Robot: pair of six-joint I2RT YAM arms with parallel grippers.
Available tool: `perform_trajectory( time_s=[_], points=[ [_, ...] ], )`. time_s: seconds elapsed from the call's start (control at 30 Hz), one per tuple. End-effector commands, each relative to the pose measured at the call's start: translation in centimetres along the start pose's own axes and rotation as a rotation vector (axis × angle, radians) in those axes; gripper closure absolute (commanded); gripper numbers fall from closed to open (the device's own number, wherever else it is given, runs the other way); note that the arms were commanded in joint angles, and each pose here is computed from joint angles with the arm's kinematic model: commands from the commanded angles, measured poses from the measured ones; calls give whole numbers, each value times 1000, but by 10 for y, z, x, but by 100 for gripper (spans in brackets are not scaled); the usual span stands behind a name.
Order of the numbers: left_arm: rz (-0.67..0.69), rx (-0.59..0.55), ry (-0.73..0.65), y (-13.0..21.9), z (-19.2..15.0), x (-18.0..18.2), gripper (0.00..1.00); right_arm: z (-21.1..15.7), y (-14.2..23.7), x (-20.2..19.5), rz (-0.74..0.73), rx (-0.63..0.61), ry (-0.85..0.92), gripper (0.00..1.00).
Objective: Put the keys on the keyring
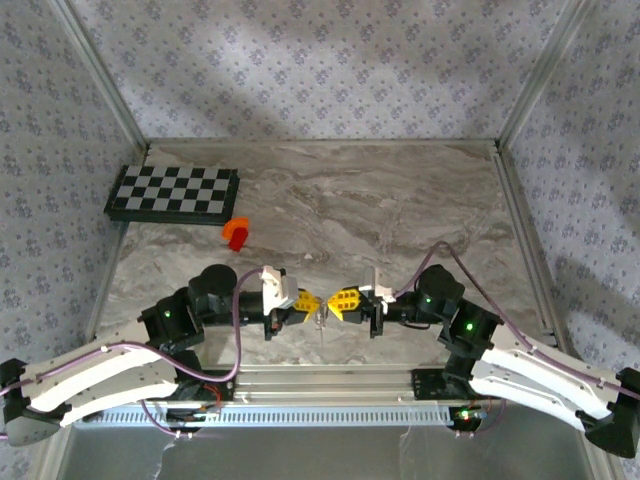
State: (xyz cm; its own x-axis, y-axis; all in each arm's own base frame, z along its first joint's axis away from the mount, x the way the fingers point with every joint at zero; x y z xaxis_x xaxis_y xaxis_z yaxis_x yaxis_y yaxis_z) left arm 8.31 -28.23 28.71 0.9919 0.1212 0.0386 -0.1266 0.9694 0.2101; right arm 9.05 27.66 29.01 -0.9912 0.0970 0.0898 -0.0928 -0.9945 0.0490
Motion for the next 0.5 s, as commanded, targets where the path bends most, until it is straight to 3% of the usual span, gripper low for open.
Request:
perform_trajectory(
  time_s=[0.0,0.47],
  points=[
    [-21,-101,-50,8,36,-5,100,20,2,4,10,-50,16,100],
    [-4,-93,-51,9,36,-2,100,20,10,2,-36,-36,48,100]
  ],
)
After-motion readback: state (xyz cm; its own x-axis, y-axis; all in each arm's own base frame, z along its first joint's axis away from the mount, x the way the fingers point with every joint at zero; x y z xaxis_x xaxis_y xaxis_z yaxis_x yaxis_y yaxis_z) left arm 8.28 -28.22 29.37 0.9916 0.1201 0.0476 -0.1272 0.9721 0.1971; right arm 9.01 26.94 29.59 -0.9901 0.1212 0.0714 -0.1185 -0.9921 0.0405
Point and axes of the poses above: each hand's point on the last joint's axis, 136 mm out from that joint toward the fingers, its own y axis back along the fingers, its own x axis along the line the jaws close on, z = x × y, the point moved 1 cm from there along y, back along the fingers, and after that the axes turned 5 degrees about -y, right-handed, at the moved point
